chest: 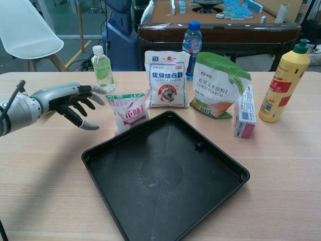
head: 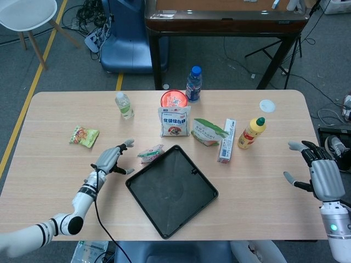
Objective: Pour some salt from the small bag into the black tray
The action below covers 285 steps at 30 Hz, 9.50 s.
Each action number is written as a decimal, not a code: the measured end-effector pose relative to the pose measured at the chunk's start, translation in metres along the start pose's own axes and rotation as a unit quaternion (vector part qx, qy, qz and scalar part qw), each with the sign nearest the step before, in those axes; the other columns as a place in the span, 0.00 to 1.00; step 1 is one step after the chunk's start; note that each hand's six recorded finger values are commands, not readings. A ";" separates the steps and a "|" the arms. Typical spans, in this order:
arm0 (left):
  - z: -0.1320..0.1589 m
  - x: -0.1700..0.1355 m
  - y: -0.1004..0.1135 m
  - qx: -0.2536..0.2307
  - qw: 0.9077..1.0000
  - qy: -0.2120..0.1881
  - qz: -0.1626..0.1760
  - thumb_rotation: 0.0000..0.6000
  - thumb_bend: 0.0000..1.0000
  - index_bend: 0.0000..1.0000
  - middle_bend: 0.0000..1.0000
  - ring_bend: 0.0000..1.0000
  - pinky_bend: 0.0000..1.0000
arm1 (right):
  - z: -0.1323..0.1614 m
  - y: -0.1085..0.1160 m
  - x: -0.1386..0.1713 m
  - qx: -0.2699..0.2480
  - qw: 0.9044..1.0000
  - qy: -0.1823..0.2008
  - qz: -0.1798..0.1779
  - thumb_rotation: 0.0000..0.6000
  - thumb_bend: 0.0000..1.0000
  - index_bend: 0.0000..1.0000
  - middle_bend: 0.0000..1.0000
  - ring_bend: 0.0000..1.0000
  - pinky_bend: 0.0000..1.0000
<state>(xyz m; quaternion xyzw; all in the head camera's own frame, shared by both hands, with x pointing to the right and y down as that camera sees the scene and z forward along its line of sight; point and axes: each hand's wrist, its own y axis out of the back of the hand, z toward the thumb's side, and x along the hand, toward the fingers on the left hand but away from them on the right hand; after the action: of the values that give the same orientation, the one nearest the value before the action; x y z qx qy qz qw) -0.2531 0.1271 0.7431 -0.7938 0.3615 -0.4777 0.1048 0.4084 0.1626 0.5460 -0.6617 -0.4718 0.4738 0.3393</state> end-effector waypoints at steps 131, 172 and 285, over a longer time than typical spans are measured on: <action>0.060 -0.027 -0.058 0.649 0.695 -0.207 0.232 1.00 0.18 0.32 0.56 0.51 0.66 | -0.005 -0.003 0.003 -0.007 1.000 -0.007 0.003 1.00 0.21 0.23 0.31 0.16 0.20; 0.035 0.005 -0.018 0.210 0.972 -0.064 0.087 1.00 0.18 0.30 0.55 0.51 0.65 | -0.008 -0.002 0.002 -0.008 1.000 -0.012 0.000 1.00 0.21 0.23 0.31 0.16 0.20; 0.031 0.005 0.014 0.014 1.000 -0.018 -0.012 0.70 0.18 0.00 0.23 0.15 0.37 | -0.012 -0.002 0.001 -0.015 1.000 -0.018 -0.006 1.00 0.21 0.23 0.31 0.16 0.20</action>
<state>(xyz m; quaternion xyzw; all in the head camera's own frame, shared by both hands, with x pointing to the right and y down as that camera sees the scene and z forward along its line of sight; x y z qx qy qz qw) -0.2330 0.1082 0.7230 -0.8049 0.3438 -0.4695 0.1165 0.4194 0.1641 0.5517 -0.6557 -0.4887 0.4760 0.3235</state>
